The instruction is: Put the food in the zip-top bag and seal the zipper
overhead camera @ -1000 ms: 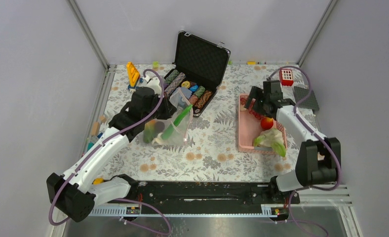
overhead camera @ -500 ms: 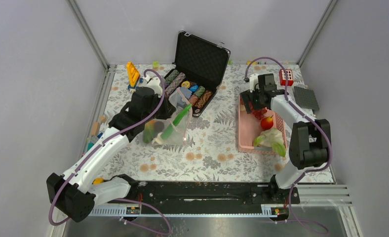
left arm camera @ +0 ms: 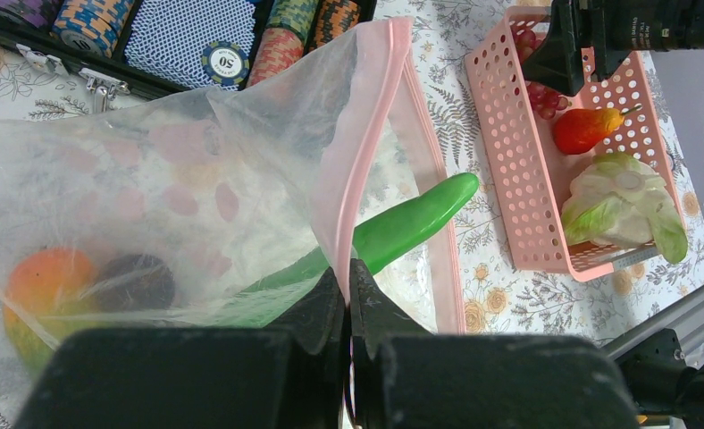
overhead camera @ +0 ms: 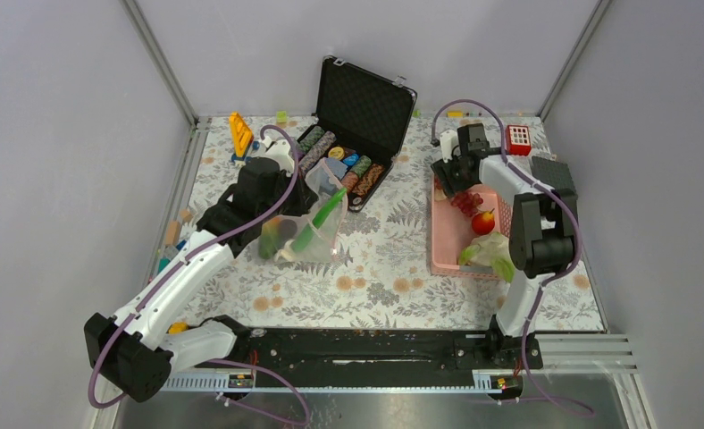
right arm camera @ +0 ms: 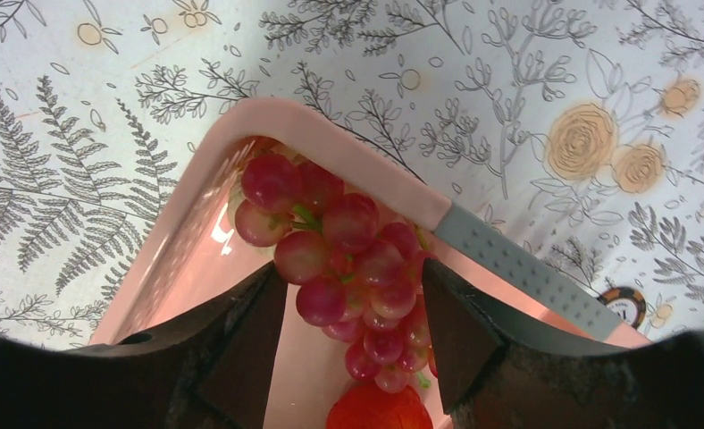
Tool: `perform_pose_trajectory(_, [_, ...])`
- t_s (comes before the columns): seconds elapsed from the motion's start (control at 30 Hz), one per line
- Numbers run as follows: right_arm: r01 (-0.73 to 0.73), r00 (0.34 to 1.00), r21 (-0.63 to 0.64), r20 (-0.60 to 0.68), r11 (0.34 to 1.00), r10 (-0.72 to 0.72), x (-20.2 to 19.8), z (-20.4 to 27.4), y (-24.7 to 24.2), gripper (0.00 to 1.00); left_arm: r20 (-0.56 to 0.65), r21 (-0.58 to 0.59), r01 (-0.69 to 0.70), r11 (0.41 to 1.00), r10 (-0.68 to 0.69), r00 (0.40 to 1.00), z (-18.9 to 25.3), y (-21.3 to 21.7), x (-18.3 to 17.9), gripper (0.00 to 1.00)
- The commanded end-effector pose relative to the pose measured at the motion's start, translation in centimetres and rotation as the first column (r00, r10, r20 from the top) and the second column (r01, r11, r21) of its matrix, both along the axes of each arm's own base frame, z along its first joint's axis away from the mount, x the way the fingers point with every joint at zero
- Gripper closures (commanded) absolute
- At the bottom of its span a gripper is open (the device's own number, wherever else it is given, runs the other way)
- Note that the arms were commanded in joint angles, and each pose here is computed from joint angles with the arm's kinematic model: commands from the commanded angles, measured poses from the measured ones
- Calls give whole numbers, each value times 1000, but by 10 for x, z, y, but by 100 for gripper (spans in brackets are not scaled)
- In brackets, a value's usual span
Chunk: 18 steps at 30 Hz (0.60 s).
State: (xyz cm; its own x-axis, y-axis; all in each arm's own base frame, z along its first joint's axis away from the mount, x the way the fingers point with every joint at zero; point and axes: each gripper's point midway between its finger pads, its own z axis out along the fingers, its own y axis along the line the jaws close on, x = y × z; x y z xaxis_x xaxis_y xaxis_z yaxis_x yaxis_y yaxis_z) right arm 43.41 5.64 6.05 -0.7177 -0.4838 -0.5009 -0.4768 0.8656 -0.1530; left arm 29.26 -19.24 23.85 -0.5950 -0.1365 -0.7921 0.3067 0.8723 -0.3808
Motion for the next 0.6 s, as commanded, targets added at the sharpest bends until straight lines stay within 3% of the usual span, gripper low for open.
perform_pose_trajectory(0.0, [-70, 997, 22, -38, 997, 71, 0, 5, 7, 37, 71, -15, -21, 1000, 22, 997, 23, 4, 6, 100])
perform_pose_trajectory(0.33, [-68, 989, -9, -129, 998, 66, -11, -8, 1, 62, 65, -22, -24, 999, 25, 998, 23, 3, 6, 100])
perform_pose_trajectory(0.57, [23, 1000, 19, 17, 1000, -24, -9, 26, -1, 93, 61, -36, -26, 999, 29, 998, 25, 3, 5, 100])
